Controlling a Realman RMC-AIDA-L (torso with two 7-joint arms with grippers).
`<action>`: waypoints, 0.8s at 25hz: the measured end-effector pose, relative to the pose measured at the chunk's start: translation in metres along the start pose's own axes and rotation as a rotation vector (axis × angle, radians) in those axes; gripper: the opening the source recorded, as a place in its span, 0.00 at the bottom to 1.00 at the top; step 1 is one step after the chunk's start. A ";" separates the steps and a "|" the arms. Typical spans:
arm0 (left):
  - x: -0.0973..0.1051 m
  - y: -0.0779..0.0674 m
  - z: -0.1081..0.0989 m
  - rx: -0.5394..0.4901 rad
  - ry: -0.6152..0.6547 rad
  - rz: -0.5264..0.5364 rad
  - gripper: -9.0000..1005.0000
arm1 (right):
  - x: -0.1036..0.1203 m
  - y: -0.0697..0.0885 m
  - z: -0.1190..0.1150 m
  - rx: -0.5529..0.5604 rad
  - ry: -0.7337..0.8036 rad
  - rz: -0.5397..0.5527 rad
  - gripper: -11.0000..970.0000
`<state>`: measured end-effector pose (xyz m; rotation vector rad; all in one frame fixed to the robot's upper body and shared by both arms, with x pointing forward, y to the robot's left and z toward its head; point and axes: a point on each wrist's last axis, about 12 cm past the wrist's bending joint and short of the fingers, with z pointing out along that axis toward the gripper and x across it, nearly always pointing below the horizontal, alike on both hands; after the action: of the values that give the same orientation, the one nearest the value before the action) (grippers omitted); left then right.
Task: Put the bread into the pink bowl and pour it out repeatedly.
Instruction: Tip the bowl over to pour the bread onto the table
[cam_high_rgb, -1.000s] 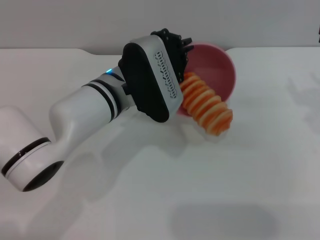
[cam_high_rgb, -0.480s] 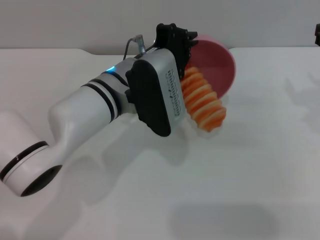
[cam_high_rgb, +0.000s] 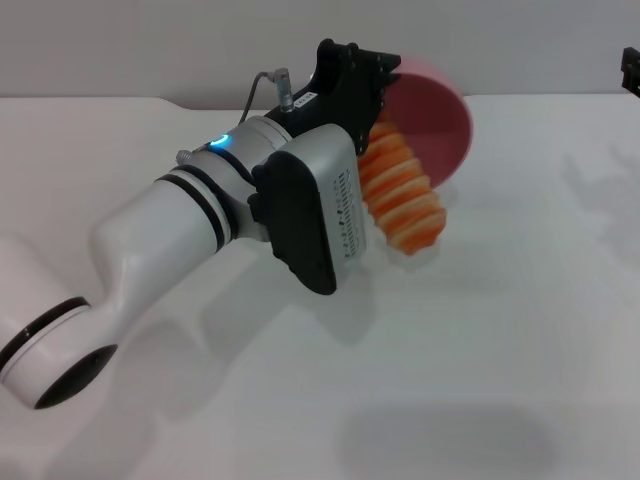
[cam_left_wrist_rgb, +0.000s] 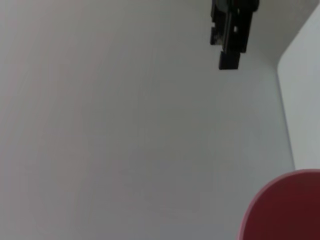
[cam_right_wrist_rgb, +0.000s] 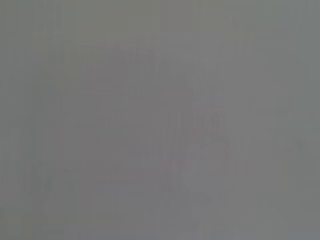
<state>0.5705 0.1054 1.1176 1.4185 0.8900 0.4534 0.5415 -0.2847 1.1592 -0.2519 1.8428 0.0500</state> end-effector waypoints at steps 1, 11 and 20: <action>0.000 0.000 -0.002 -0.015 -0.010 -0.001 0.05 | 0.000 0.000 0.000 -0.001 0.001 0.000 0.69; -0.002 -0.004 -0.009 -0.063 -0.045 0.034 0.05 | -0.004 0.000 -0.001 -0.009 -0.001 -0.005 0.69; -0.004 -0.007 -0.016 -0.136 -0.057 0.066 0.05 | -0.006 0.003 -0.001 -0.022 0.002 -0.008 0.69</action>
<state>0.5545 0.1118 1.1134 1.3321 0.7542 0.5113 0.5414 -0.2816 1.1647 -0.2747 1.8439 0.0641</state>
